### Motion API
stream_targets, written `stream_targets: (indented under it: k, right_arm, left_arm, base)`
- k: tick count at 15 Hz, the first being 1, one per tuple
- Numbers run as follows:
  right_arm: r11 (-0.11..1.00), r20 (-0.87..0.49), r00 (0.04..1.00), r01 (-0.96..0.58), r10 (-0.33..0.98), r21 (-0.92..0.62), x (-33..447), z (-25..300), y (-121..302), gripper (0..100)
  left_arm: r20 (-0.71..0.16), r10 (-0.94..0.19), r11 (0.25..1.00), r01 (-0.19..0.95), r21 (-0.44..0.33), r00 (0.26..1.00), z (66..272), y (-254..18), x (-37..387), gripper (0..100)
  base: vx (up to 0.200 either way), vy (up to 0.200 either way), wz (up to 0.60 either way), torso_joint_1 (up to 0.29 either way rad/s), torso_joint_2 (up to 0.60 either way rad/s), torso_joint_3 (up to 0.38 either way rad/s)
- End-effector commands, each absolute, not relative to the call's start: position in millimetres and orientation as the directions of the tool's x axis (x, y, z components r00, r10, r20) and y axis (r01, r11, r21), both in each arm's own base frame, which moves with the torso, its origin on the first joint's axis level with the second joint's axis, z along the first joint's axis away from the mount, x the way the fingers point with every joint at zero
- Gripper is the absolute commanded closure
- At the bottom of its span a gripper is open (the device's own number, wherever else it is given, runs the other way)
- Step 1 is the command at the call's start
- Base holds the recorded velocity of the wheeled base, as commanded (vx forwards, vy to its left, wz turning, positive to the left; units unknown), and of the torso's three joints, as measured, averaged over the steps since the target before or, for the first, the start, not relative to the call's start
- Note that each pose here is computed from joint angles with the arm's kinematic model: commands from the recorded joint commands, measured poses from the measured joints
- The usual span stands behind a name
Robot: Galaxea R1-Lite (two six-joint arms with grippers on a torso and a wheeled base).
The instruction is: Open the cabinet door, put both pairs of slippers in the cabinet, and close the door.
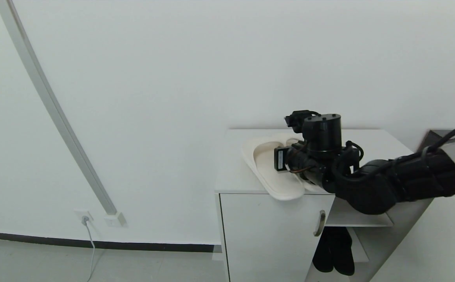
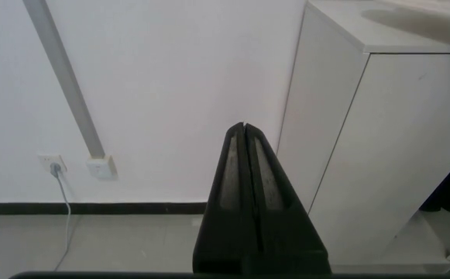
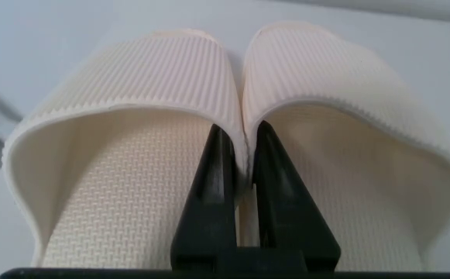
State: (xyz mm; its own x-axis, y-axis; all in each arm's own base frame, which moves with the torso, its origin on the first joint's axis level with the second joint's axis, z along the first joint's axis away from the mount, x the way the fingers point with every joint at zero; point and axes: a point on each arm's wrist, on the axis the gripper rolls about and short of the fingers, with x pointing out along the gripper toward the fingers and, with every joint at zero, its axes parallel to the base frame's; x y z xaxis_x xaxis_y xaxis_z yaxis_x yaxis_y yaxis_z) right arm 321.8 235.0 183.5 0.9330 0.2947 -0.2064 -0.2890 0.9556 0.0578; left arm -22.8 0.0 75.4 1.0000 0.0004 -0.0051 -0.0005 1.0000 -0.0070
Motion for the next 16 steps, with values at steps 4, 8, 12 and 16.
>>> stream_targets:
  k: [4, 8, 12, 16]
  right_arm:
    - [0.892, -0.135, 0.883, -0.453, 0.450, 0.012, 253, 185, 169, 100]
    - [0.880, -0.138, 0.870, -0.475, 0.473, 0.015, 234, 182, 159, 100]
    - [0.872, -0.154, 0.860, -0.489, 0.486, 0.021, 234, 178, 163, 100]
    - [0.856, -0.164, 0.843, -0.517, 0.512, 0.019, 230, 174, 172, 100]
  left_arm:
    - [-0.006, 0.000, 1.000, 0.000, -0.003, 1.000, 75, 0, -23, 100]
    - [-0.006, -0.002, 1.000, 0.002, 0.008, 1.000, 75, 0, -23, 100]
    - [-0.006, -0.003, 1.000, 0.003, 0.000, 1.000, 75, 0, -23, 100]
    - [-0.005, -0.003, 1.000, 0.003, 0.000, 1.000, 75, 0, -23, 100]
  base:
    - [0.000, 0.000, 0.00, 0.000, 0.00, 0.000]
    - [0.000, 0.000, 0.00, 0.000, 0.00, 0.000]
    - [0.000, 0.000, 0.00, 0.000, 0.00, 0.000]
    - [0.000, 0.000, 0.00, 0.000, 0.00, 0.000]
